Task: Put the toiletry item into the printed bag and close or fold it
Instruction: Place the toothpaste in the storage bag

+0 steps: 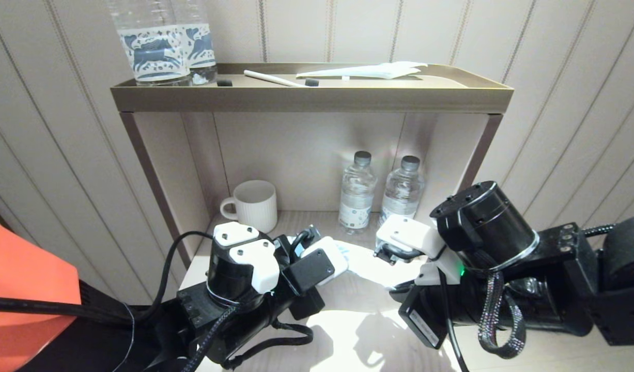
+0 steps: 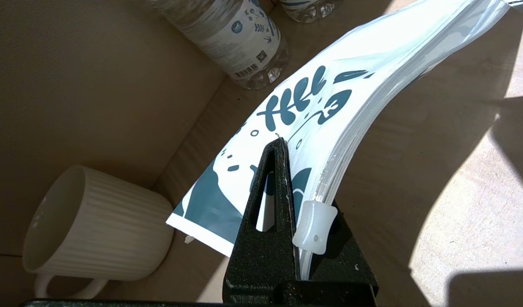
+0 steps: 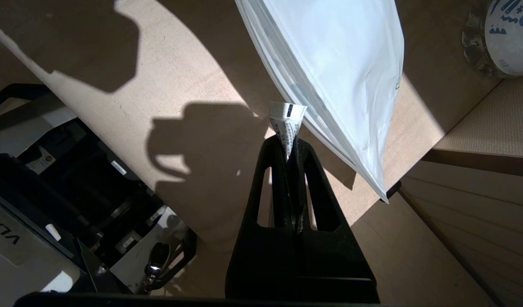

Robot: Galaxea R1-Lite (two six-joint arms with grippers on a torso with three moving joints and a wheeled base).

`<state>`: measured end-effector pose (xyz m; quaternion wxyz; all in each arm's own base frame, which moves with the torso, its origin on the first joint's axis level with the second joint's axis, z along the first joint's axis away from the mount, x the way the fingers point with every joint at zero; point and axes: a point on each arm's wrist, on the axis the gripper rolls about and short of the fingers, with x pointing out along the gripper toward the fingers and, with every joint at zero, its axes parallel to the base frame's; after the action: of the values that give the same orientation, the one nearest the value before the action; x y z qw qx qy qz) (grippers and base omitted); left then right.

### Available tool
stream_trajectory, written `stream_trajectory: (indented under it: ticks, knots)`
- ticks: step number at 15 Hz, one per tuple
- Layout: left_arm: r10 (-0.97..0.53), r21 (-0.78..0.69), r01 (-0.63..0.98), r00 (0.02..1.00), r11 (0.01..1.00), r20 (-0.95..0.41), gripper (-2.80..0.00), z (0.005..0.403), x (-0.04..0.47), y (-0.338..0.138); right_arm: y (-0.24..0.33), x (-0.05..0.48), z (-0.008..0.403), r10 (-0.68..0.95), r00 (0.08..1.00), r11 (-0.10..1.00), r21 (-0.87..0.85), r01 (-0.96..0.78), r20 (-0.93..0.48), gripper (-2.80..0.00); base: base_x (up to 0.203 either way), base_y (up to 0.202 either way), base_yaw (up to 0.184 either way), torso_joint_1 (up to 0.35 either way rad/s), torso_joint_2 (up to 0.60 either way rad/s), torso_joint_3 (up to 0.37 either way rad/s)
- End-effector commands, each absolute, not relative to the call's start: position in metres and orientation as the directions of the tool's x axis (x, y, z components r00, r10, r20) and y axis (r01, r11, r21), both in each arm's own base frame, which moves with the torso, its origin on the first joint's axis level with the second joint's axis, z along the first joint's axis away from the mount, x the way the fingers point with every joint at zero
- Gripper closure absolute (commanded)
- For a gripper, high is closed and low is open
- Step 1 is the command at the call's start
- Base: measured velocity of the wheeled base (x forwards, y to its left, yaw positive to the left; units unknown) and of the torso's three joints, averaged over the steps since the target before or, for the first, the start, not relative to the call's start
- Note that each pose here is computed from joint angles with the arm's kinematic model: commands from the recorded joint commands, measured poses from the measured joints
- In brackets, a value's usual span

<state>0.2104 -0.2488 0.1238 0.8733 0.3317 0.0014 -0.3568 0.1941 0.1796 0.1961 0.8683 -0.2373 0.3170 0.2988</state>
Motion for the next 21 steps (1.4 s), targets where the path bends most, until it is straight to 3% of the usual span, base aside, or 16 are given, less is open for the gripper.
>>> stream_trajectory:
  ticks: [1, 21]
  knots:
    - [-0.621, 0.582, 0.621, 0.747, 0.526, -0.236, 0.00, 0.124, 0.210, -0.249, 0.180, 0.194, 0.197, 0.369, 0.623, 0.709, -0.225, -0.669, -0.690, 0.00, 0.000, 0.000, 0.000, 0.000, 0.00, 0.000]
    - [-0.656, 0.584, 0.645, 0.717, 0.494, -0.237, 0.00, 0.124, 0.197, -0.256, 0.187, 0.218, 0.190, 0.339, 0.621, 0.750, -0.195, -0.632, -0.706, 0.00, 0.000, 0.000, 0.000, 0.000, 0.00, 0.000]
